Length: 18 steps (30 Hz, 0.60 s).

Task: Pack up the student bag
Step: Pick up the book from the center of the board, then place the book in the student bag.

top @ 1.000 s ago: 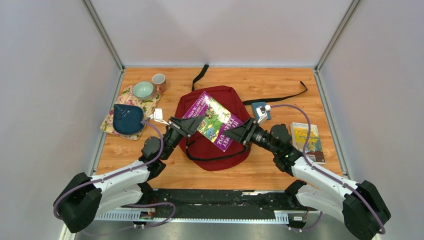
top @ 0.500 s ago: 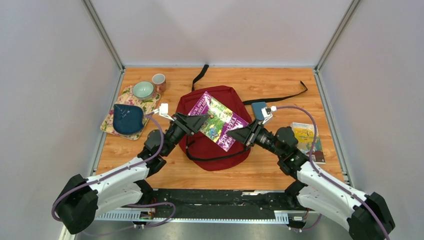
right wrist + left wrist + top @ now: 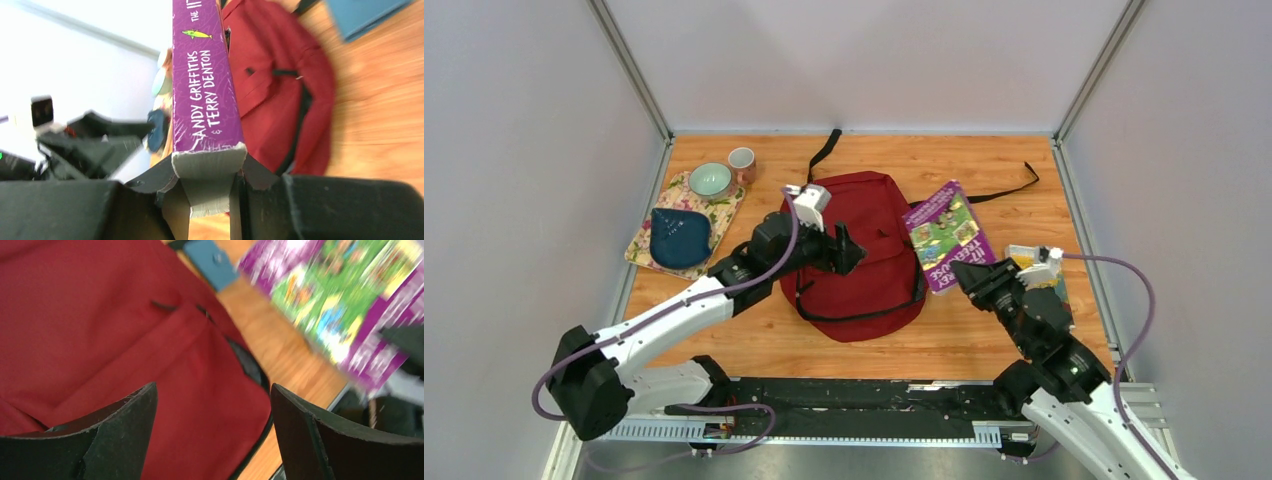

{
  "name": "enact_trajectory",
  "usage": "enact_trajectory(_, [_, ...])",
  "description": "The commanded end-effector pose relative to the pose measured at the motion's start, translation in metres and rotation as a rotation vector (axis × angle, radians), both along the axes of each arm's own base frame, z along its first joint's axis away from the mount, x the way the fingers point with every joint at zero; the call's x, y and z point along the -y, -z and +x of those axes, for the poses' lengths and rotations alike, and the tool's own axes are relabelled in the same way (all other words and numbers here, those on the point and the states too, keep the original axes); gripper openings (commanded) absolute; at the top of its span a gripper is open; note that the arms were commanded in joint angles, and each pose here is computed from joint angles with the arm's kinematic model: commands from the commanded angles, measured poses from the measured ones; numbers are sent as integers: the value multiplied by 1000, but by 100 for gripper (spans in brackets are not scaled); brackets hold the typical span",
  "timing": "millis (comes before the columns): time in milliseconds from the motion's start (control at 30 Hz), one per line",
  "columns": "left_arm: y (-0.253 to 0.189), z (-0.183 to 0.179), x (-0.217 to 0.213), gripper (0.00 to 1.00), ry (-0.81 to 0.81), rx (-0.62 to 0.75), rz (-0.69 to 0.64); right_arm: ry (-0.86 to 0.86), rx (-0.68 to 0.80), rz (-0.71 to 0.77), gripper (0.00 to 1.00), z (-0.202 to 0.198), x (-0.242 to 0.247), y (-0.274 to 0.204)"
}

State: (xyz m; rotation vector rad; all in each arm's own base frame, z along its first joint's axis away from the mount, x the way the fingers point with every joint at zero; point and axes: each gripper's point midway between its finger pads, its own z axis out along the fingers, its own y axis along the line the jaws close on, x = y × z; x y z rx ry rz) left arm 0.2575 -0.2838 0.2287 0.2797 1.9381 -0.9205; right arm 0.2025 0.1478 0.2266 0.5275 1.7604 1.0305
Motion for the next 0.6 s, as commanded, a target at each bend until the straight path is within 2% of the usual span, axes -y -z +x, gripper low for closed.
enact_trajectory(0, [30, -30, 17, 89, 226, 67, 236, 324, 64, -19, 0, 1, 72, -41])
enact_trajectory(67, [28, -43, 32, 89, 319, 120, 283, 346, 41, -57, 0, -4, 81, -40])
enact_trajectory(200, [39, -71, 59, 89, 538, 107, 298, 341, 12, -87, 0, -7, 82, -37])
enact_trajectory(300, [43, -86, 68, 89, 642, 98, 299, 331, 7, -95, 0, -6, 80, -36])
enact_trajectory(567, [69, -99, 60, 86, 720, 42, 368, 295, -12, -113, 0, -3, 70, -28])
